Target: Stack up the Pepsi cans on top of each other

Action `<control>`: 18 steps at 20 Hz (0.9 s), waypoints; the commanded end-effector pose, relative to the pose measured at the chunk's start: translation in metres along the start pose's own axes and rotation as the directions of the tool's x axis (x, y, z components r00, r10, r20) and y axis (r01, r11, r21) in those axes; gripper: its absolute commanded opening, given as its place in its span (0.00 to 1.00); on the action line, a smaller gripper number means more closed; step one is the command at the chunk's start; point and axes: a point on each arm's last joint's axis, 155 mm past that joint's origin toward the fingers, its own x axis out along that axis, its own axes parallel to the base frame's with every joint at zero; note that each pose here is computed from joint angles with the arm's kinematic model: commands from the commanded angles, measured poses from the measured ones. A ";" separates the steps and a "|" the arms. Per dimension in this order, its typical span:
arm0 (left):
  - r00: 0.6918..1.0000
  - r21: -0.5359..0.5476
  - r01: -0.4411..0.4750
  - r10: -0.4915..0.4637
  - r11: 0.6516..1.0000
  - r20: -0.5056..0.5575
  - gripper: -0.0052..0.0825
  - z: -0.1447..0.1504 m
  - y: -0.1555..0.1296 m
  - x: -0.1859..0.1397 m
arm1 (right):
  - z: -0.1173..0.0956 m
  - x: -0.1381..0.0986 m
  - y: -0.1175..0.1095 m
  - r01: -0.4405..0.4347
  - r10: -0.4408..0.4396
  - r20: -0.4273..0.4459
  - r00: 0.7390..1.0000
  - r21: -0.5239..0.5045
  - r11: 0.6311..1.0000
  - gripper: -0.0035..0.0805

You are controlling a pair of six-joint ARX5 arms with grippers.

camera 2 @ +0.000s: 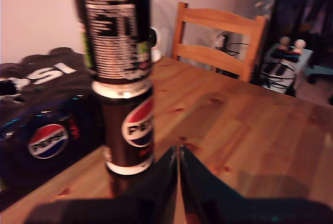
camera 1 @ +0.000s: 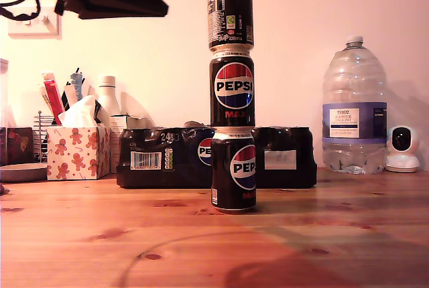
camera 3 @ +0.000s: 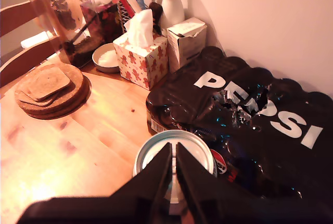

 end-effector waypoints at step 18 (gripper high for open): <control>0.979 -0.048 -0.203 0.203 0.978 -0.008 0.06 -0.002 0.070 -0.030 | -0.103 -0.035 -0.060 0.166 -0.176 0.108 0.979 0.094 0.982 0.03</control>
